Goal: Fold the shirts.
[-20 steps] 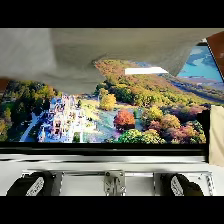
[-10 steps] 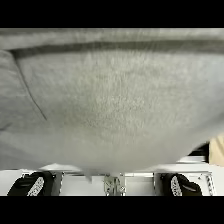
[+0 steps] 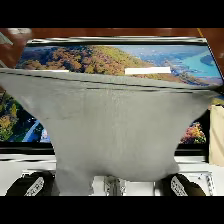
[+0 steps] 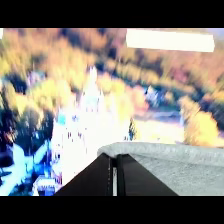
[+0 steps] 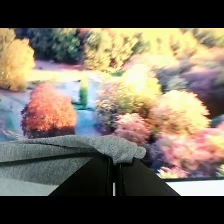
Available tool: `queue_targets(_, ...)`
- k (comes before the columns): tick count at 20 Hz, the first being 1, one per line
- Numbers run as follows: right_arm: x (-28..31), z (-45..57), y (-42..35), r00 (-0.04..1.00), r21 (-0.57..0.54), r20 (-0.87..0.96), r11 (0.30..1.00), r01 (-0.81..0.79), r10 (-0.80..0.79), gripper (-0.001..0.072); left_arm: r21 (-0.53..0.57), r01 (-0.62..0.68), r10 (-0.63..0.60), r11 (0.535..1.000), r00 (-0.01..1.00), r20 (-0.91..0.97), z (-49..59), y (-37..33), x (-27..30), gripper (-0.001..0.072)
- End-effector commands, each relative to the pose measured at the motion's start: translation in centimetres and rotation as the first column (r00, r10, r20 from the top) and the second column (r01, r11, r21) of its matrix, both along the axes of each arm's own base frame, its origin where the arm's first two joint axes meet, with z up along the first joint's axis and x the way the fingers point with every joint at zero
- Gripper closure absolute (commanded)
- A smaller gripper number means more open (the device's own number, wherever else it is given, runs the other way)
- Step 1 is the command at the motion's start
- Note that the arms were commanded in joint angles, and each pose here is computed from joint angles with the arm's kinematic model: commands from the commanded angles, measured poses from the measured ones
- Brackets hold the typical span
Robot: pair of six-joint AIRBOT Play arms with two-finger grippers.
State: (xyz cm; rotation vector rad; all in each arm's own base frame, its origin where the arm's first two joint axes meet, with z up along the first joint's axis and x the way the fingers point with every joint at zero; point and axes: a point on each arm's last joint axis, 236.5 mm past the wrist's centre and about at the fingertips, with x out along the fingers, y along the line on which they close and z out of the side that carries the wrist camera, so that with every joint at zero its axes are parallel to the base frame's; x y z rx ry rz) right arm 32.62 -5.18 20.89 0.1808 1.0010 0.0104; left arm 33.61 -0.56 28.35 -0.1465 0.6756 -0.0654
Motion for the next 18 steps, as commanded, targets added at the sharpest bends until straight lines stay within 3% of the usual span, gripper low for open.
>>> queue_targets(1,8.8,-9.8,1.0,0.999,0.123,-0.049,0.992,-0.001,0.007,0.0656,-0.061,-0.019,0.004,0.998,0.97,-0.244,-12.6,0.6,7.1,0.067)
queue_targets(4,17.5,-14.6,5.8,0.995,0.09,0.084,0.994,-0.069,0.061,0.0655,-0.165,-0.051,-0.001,0.985,0.954,-0.299,-19.3,0.0,13.7,0.0669)
queue_targets(8,25.9,-17.8,9.3,0.943,0.0,0.327,0.998,-0.067,0.063,0.0655,-0.176,-0.113,0.075,0.978,0.975,-0.208,-23.1,1.6,20.2,0.0669)
queue_targets(15,27.8,-24.5,8.3,0.954,0.013,0.298,1.0,-0.009,0.005,0.0654,-0.166,-0.128,0.091,0.978,0.972,-0.215,-28.8,1.3,22.9,0.0669)
queue_targets(18,27.0,-26.5,8.5,0.971,0.02,0.239,1.0,-0.018,0.013,0.0654,-0.155,-0.111,0.061,0.982,0.954,-0.295,-30.8,0.6,21.7,0.0669)
